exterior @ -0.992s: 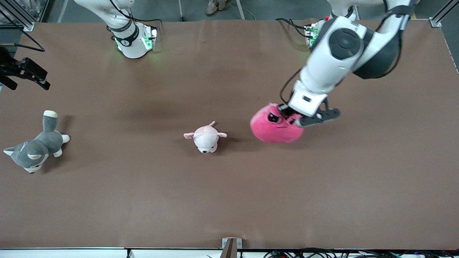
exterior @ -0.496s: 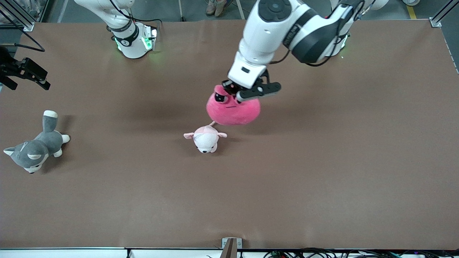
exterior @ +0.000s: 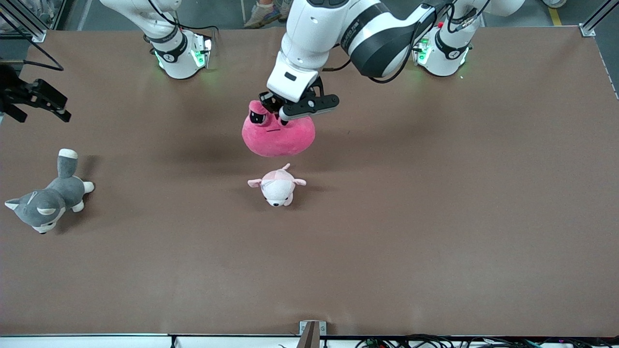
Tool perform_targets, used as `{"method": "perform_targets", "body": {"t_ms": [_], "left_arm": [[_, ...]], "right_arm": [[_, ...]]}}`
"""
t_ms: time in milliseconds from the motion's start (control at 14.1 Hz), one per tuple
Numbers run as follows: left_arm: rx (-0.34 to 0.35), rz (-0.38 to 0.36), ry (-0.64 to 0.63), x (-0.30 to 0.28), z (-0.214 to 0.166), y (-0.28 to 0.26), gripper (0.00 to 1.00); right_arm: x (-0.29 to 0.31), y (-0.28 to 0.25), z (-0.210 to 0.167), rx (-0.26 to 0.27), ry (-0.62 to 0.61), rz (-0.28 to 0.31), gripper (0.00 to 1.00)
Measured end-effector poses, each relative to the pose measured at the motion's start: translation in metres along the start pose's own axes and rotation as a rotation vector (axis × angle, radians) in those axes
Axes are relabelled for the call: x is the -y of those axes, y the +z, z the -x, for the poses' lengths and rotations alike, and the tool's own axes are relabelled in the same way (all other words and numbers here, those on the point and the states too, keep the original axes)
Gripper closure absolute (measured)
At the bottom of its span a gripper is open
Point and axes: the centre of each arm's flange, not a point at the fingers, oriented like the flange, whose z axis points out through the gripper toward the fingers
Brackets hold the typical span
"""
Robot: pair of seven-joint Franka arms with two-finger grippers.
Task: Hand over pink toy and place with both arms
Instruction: 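Lift the pink toy with the left gripper toward the table middle, then reach the right gripper toward the pink toy held by the left gripper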
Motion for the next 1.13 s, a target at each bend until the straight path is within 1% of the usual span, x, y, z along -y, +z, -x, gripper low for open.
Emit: {"method": "perform_targets", "body": {"t_ms": [142, 283, 354, 496, 637, 850, 921, 1062, 1133], "left_arm": [[-0.002, 0.023, -0.001, -0.006, 0.008, -0.003, 0.83], [0.001, 0.03, -0.011, -0.009, 0.013, 0.0, 0.83], [0.003, 0.03, -0.016, -0.009, 0.014, 0.003, 0.83], [0.005, 0.03, -0.029, -0.009, 0.013, 0.005, 0.83], [0.005, 0.03, -0.035, -0.009, 0.013, 0.006, 0.83], [0.005, 0.032, -0.037, -0.01, 0.013, 0.005, 0.83], [0.005, 0.032, -0.036, -0.01, 0.013, 0.005, 0.83], [0.005, 0.033, -0.036, -0.01, 0.013, 0.005, 0.83], [0.005, 0.033, -0.037, -0.01, 0.013, 0.005, 0.83]], "right_arm": [[0.02, 0.023, -0.012, 0.033, -0.035, -0.014, 0.0], [0.037, 0.035, -0.021, 0.037, -0.057, -0.038, 0.0], [0.039, 0.037, -0.022, 0.038, -0.059, -0.043, 0.0], [0.037, 0.038, -0.021, 0.052, -0.052, -0.071, 0.0], [0.038, 0.034, -0.019, 0.068, -0.058, -0.079, 0.0], [0.052, 0.041, -0.023, 0.085, -0.12, -0.108, 0.0], [0.069, 0.045, -0.022, 0.103, -0.15, -0.128, 0.0], [0.117, 0.053, -0.017, 0.146, -0.213, -0.205, 0.0], [0.14, 0.056, -0.014, 0.159, -0.227, -0.235, 0.0]]}}
